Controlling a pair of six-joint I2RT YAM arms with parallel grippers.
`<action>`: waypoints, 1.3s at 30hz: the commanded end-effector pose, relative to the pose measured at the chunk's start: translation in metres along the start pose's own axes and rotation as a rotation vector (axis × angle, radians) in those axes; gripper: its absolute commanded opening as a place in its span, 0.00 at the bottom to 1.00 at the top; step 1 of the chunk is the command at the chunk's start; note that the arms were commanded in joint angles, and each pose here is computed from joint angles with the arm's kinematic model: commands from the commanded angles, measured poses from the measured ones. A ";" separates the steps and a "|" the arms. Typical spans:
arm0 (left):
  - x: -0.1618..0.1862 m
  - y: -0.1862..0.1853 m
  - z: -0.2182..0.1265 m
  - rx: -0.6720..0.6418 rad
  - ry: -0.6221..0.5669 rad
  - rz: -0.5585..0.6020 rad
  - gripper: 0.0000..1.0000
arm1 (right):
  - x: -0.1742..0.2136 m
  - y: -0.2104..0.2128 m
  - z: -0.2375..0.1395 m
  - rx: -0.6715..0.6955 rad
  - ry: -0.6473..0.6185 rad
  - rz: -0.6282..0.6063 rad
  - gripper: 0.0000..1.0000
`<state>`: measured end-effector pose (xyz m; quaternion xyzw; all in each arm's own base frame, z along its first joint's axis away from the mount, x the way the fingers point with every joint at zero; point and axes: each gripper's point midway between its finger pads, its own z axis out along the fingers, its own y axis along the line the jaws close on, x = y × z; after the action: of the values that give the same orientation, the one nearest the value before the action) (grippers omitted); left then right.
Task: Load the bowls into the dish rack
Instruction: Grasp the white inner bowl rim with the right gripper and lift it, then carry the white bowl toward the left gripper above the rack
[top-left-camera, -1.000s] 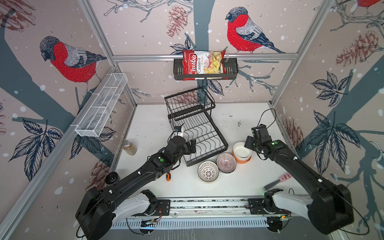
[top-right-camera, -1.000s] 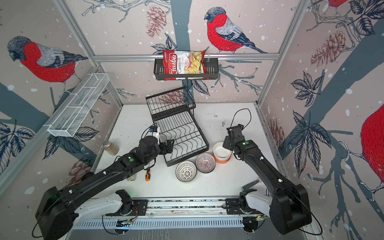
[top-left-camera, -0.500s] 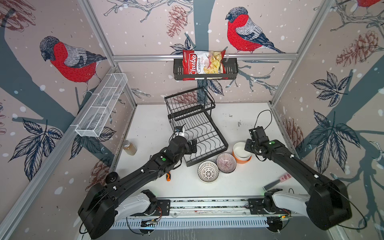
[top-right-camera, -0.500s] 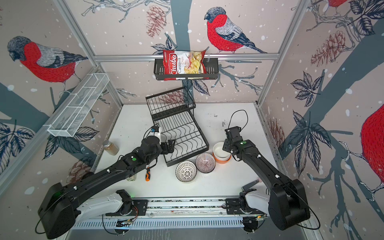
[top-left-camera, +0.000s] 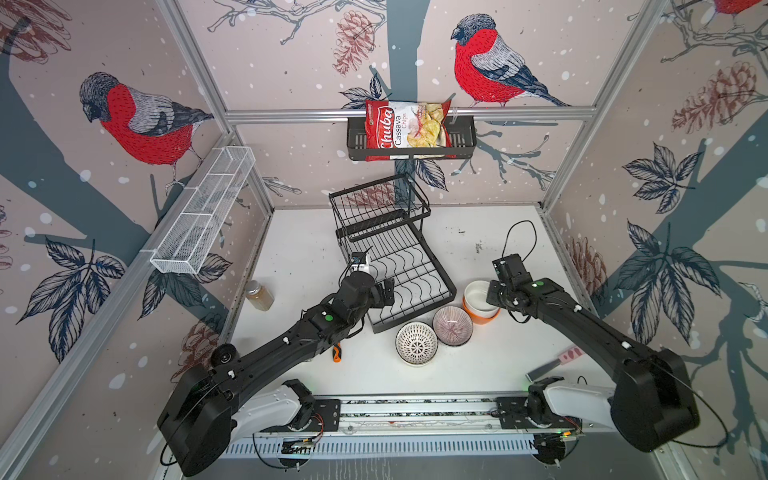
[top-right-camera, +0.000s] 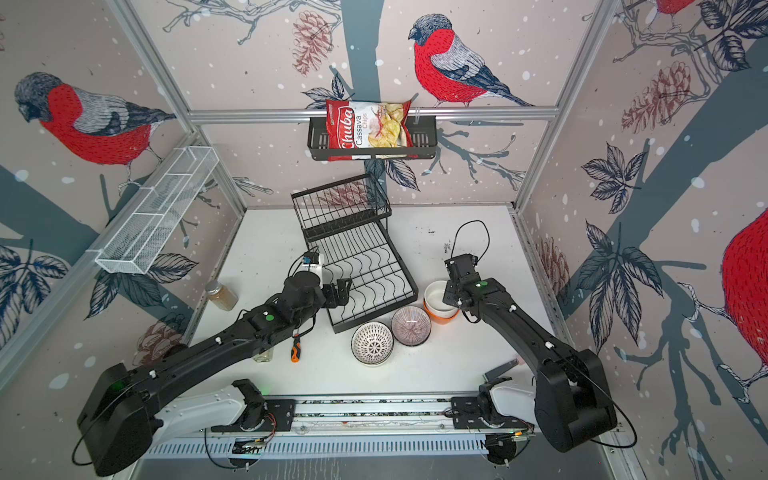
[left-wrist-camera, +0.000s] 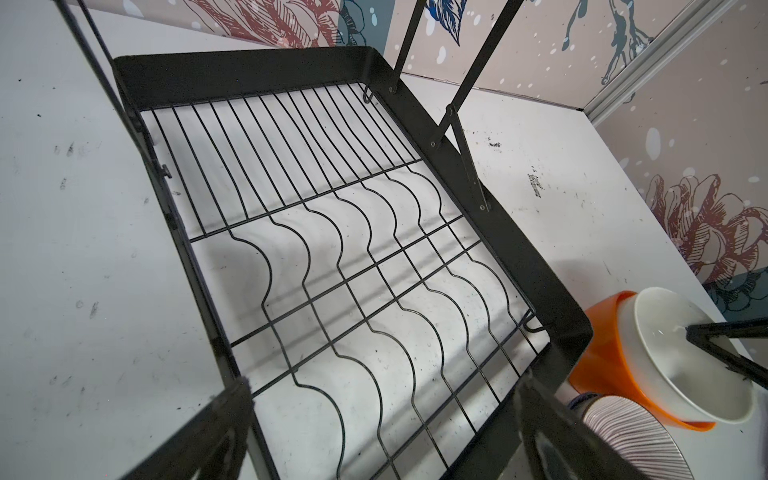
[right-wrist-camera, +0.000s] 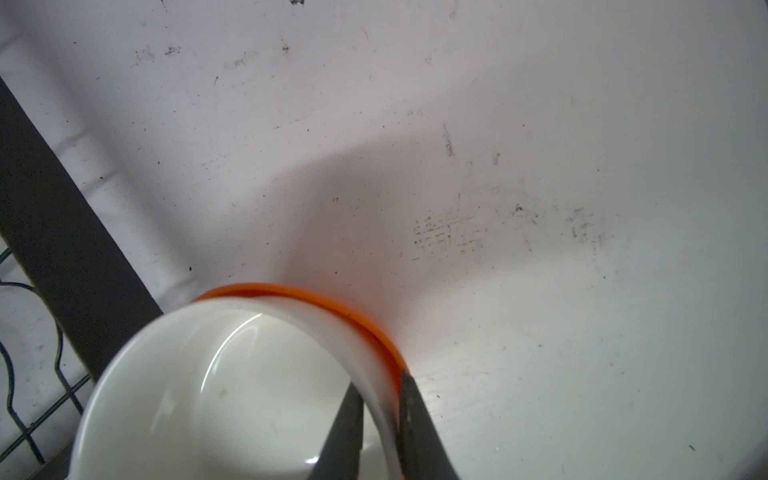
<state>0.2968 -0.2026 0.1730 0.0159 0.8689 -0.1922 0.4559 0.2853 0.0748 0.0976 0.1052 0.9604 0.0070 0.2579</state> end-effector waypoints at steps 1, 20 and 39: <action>-0.011 -0.006 -0.001 0.017 -0.040 0.011 0.98 | -0.005 -0.004 -0.002 0.029 -0.020 0.011 0.12; -0.010 -0.007 0.003 0.019 -0.034 0.003 0.98 | -0.025 0.007 -0.024 -0.034 -0.086 -0.022 0.00; -0.020 -0.064 0.004 0.179 0.004 -0.028 0.92 | -0.065 0.078 -0.075 -0.279 -0.255 -0.134 0.00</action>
<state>0.2970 -0.2490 0.1938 0.0431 0.8582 -0.2524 0.4450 0.3048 0.1252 0.1827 0.0149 0.9299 0.0857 0.3575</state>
